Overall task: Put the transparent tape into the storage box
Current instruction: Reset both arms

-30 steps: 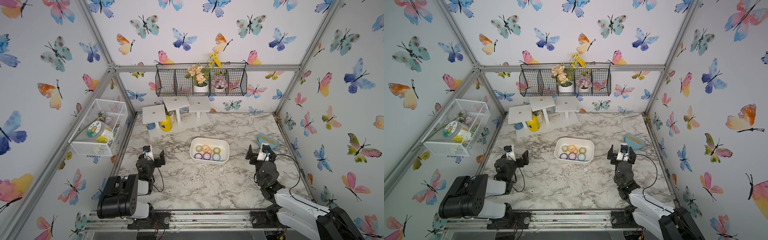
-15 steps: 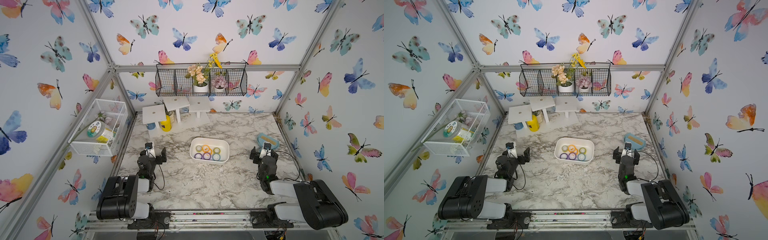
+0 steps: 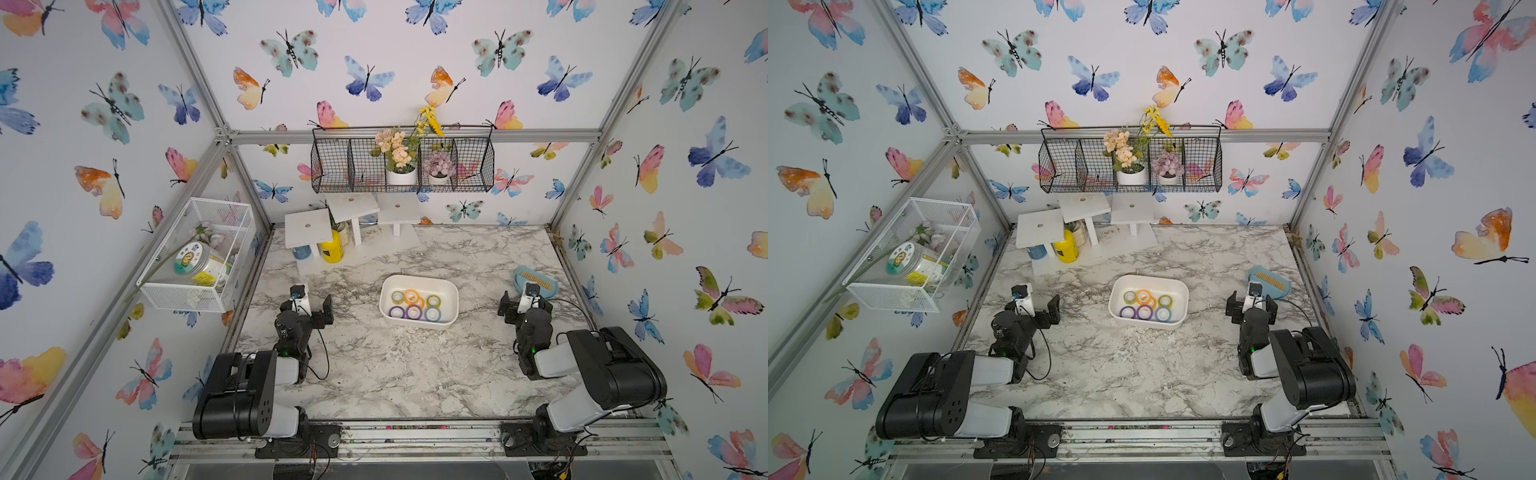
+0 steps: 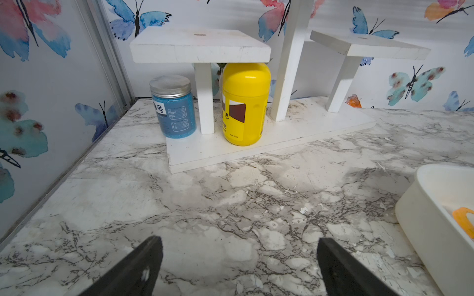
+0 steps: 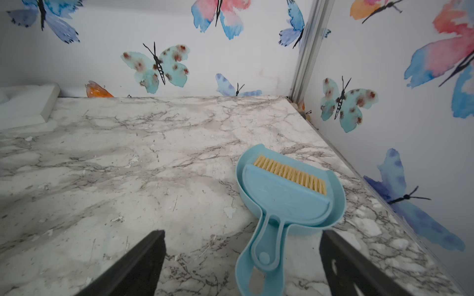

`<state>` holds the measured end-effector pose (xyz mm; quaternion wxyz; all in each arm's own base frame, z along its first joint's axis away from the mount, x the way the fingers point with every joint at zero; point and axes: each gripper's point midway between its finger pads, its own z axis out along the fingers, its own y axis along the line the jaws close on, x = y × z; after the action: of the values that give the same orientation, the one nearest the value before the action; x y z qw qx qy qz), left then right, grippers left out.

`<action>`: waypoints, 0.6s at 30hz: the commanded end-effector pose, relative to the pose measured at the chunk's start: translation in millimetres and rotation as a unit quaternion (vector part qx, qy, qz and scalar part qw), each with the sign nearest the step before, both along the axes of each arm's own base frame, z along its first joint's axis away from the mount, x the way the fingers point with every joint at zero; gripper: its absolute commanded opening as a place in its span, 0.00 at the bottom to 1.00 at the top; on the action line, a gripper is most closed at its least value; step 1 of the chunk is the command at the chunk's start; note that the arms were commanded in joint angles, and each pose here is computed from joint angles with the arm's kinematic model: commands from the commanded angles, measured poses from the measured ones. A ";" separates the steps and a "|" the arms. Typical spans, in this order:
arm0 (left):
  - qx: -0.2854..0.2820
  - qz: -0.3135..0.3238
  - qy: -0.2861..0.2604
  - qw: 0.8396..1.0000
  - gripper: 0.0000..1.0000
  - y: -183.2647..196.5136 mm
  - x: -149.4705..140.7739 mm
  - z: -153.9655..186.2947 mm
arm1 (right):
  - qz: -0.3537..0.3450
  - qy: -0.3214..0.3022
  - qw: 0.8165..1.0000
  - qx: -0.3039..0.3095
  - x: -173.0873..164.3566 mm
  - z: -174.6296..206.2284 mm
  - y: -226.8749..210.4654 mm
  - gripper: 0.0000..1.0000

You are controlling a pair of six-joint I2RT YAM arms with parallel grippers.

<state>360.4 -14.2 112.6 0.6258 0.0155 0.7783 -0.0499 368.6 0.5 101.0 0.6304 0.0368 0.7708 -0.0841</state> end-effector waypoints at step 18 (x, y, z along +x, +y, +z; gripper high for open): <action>0.007 0.007 -0.007 1.000 0.99 2.3 1.2 5.5 | 0.013 -0.006 1.000 0.006 4.7 6.5 4.4 0.99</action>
<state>360.4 -14.1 112.5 0.6256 0.0153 0.7784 -0.0498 369.6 2.9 102.3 0.6308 0.0324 0.7713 -0.0781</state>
